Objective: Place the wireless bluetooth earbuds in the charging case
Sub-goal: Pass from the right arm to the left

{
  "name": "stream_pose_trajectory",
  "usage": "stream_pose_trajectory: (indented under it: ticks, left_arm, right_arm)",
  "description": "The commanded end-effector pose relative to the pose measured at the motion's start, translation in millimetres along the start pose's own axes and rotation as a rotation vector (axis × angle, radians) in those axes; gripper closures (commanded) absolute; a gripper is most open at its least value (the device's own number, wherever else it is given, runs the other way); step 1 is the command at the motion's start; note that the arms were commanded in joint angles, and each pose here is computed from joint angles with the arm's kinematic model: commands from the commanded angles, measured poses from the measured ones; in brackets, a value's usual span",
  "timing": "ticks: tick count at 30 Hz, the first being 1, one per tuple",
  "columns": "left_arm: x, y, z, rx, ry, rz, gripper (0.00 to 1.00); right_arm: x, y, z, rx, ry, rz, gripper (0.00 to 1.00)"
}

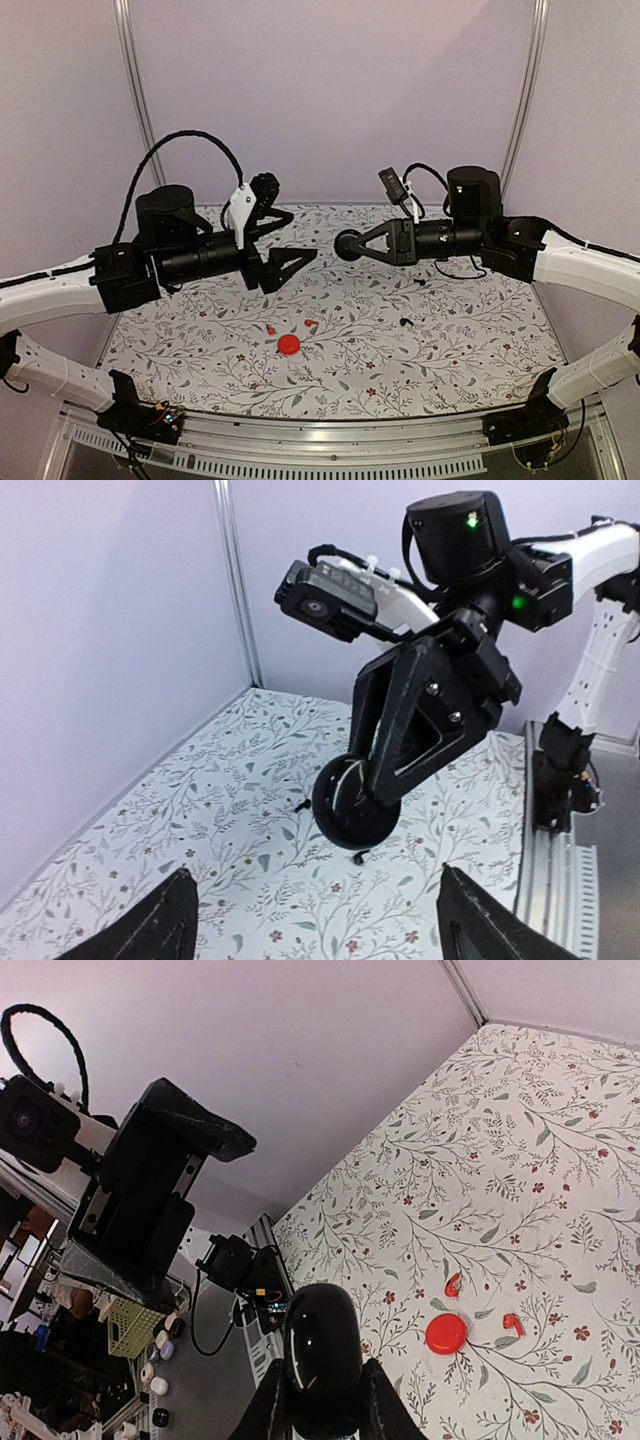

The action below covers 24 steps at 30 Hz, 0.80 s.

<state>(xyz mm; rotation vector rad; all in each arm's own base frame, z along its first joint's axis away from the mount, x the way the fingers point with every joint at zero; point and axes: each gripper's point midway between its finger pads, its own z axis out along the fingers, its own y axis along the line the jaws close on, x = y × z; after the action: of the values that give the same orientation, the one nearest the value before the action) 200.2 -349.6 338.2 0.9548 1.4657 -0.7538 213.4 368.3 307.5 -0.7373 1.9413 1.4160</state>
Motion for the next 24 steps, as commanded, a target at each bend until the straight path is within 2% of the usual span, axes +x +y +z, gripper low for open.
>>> stream_pose_trajectory:
  ticks: [1, 3, 6, 12, 19, 24]
  left_arm:
    - [19.1, 12.7, 11.1, -0.122, 0.122, 0.141, 0.14]
    - [23.3, 10.8, 19.5, -0.145, 0.158, 0.178, 0.12]
    - [26.0, 8.0, 28.6, -0.2, 0.191, 0.237, 0.15]
    - [33.3, -7.6, 45.4, -0.136, 0.25, 0.262, 0.18]
    - [58.2, -13.1, 67.7, -0.115, 0.363, 0.277, 0.17]
    - [63.4, -17.6, 75.9, -0.088, 0.387, 0.283, 0.19]
  right_arm:
    - [0.0, -17.4, 2.9, 0.071, -0.018, 0.052, 0.91]
    - [1.1, -21.3, 5.4, 0.082, -0.014, 0.065, 0.91]
    - [2.9, -27.9, 7.8, 0.107, -0.008, 0.078, 0.91]
    - [8.4, -42.5, 9.2, 0.177, 0.016, 0.084, 0.91]
    - [12.8, -42.0, 13.3, 0.171, 0.035, 0.088, 0.91]
    - [14.4, -40.1, 15.3, 0.179, 0.047, 0.075, 0.91]
